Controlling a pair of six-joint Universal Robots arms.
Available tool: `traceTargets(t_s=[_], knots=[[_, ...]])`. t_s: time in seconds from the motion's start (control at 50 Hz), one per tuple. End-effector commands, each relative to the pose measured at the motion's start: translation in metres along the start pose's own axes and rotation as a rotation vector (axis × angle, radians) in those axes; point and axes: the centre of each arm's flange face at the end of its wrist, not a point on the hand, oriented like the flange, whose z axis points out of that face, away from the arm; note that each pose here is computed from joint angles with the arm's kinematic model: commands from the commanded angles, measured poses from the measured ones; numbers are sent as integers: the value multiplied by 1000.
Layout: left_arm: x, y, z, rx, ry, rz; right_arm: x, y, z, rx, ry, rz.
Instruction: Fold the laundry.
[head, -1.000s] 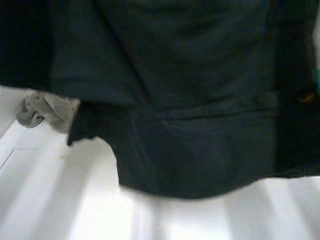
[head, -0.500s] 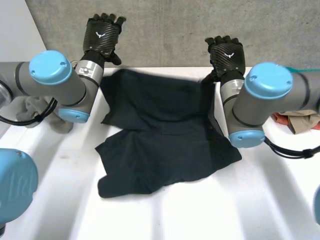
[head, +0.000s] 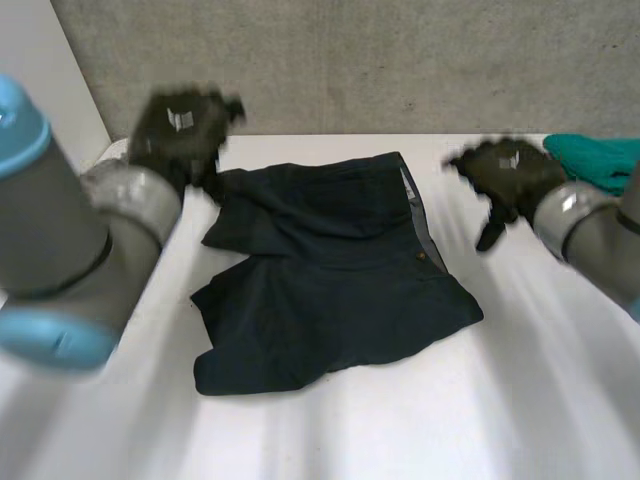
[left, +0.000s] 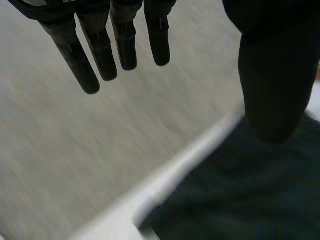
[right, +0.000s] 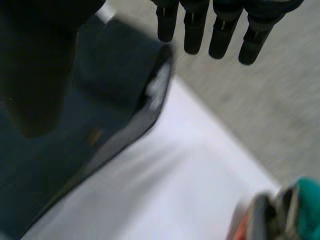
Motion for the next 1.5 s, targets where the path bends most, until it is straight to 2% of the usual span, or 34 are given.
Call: traceTargets(t_s=[0.02, 0.08, 0.2, 0.38, 0.62, 0.78, 0.84, 1.0, 1.1, 1.14, 1.26, 1.34, 1.38, 1.46, 1.5], knots=[[31, 59, -78, -329, 150, 21, -27, 52, -19, -166, -165, -120], [39, 79, -96, -387, 183, 29, -28, 64, -21, -156, -206, -111], [42, 103, -99, -394, 172, 28, -36, 77, -15, -95, -256, -100], [46, 139, -84, -469, 166, 28, -44, 90, 2, -60, -255, -115], [49, 153, -57, -411, 110, 44, -48, 104, 17, -53, -251, -120], [46, 142, -47, -317, 49, 38, -38, 98, 27, 9, -174, -117], [38, 115, -50, -242, 27, 27, -35, 96, 24, -2, -153, -91], [23, 60, -83, -182, 39, 56, -22, 53, -23, -17, -138, -88], [24, 41, -124, -285, 141, 93, -21, 18, -77, -77, -170, -98], [27, 34, -149, -345, 218, 108, -19, 13, -90, -106, -178, -107], [28, 32, -185, -450, 325, 125, -11, 6, -133, -232, -211, -206], [31, 34, -179, -419, 320, 125, -15, 6, -140, -249, -247, -235], [33, 33, -166, -347, 298, 126, -15, 7, -136, -246, -246, -223], [40, 39, -128, -217, 252, 184, -9, 15, -111, -218, -207, -146], [39, 42, -107, -162, 214, 224, -7, 19, -85, -181, -182, -107]])
